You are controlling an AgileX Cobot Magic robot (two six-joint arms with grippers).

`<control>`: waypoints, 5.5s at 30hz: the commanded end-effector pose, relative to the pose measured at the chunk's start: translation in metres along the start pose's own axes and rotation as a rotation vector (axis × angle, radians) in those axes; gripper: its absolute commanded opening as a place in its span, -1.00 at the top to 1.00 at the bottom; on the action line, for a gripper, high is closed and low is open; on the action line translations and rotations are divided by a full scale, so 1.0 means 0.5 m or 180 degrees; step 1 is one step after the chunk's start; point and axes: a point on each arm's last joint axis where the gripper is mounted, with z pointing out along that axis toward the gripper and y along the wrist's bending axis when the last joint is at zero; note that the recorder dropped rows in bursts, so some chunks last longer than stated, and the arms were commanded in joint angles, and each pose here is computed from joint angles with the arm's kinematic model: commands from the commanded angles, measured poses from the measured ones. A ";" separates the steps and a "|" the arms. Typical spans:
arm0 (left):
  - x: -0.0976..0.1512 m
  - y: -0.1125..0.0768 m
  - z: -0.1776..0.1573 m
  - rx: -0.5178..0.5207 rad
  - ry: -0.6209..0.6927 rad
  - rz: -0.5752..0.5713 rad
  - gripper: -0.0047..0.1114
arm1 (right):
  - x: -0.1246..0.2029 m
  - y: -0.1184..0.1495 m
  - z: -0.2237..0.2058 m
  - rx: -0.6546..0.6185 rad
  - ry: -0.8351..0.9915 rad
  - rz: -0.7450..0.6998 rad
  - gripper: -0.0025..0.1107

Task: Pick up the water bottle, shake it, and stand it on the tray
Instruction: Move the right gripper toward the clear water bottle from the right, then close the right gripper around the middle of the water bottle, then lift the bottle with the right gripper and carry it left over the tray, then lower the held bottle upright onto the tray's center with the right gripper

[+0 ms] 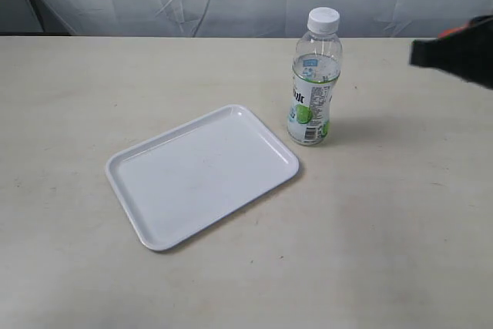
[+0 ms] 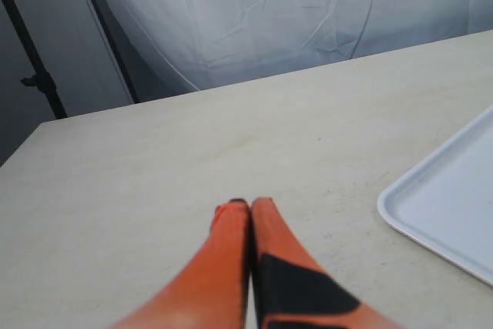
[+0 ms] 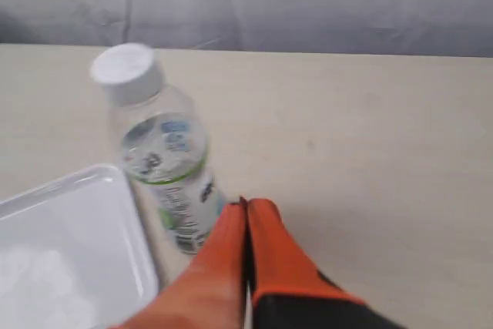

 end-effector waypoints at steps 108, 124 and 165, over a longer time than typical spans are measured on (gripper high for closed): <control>0.000 0.000 0.000 -0.0001 -0.0030 -0.0018 0.91 | 0.079 0.184 0.119 -0.1142 -0.0353 0.0017 0.97; 0.000 0.000 0.000 -0.0001 -0.0030 -0.0018 0.91 | 0.125 0.222 0.119 -0.1192 0.0126 -0.0322 0.97; 0.000 0.000 0.000 -0.0001 -0.0030 -0.0018 0.91 | 0.034 0.212 0.116 -0.1082 -0.0115 -0.0220 0.97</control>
